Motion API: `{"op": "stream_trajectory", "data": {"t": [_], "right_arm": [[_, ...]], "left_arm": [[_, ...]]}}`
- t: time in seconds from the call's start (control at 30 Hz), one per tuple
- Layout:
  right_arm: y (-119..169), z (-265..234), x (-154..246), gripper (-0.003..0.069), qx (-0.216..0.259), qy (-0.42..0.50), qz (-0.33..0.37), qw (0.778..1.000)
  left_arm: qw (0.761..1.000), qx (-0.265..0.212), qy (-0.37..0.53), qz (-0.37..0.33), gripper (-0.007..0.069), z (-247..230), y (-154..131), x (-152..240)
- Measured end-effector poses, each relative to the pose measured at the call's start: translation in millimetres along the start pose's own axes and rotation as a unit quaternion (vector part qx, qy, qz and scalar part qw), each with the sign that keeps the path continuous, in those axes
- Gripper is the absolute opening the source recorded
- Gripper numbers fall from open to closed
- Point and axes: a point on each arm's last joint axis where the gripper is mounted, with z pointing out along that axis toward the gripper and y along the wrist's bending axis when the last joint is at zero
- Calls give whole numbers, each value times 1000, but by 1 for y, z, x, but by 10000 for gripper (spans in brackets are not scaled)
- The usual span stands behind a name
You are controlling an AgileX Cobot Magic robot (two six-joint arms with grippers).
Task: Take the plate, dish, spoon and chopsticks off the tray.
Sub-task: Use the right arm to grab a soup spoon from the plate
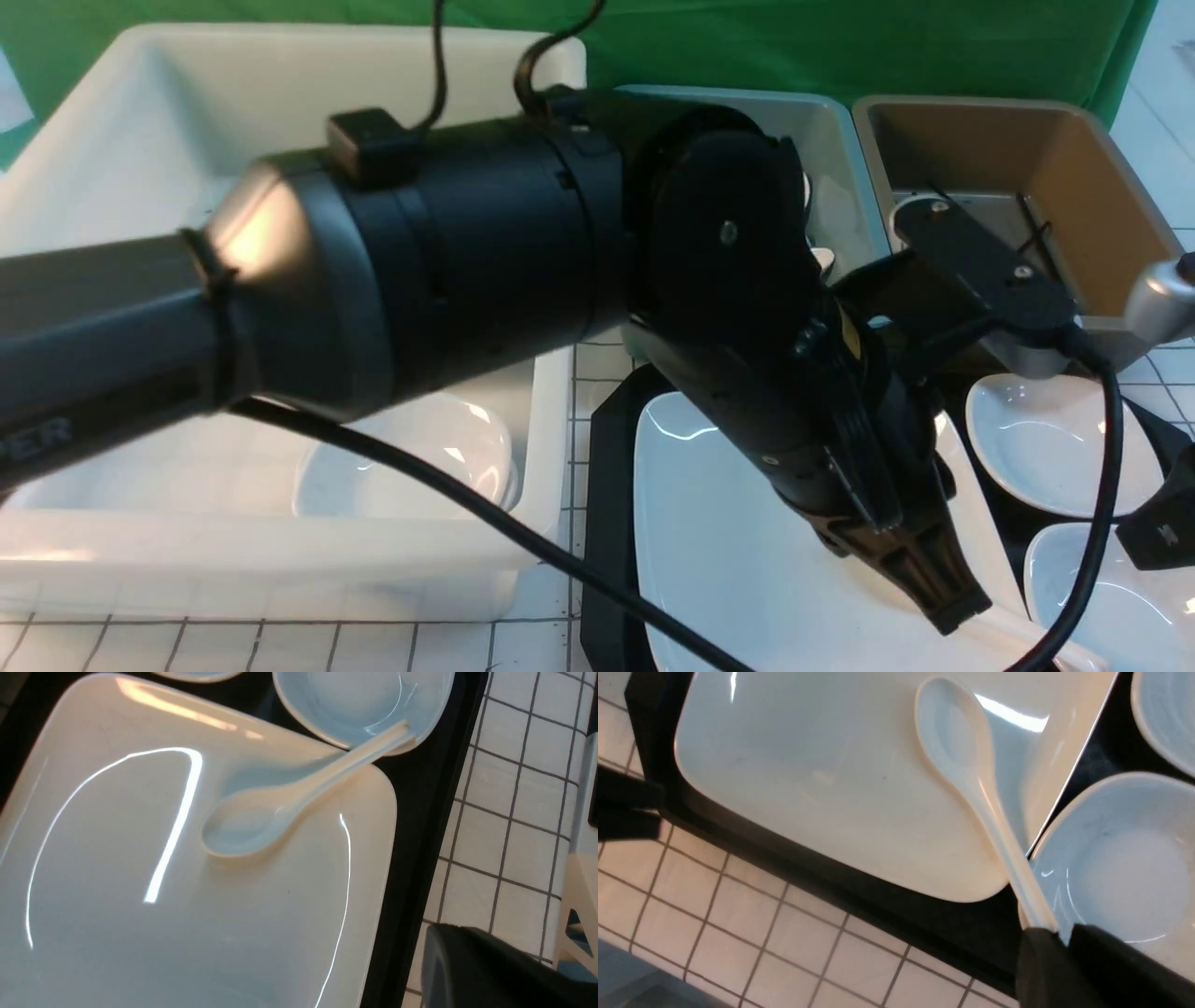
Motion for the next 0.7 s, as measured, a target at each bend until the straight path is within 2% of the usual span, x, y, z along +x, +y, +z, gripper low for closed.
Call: {"op": "stream_trajectory", "data": {"t": [0.3,0.4,0.53,0.63,0.7], "right_arm": [[0,0,0,170,1,-2,2,1000],[-1,0,-2,250,4,-10,-10,1000],[0,5,-6,370,4,-9,-41,999],[5,18,-10,401,-4,4,-57,998],[13,45,-17,414,-14,34,-88,995]], "left_arm": [[1000,17,5,12,0,20,2,1],[1000,9,22,12,1,17,4,4],[999,-13,28,-27,1,0,18,8],[999,-24,23,-43,1,-15,27,10],[998,-35,8,-52,2,-35,32,11]]}}
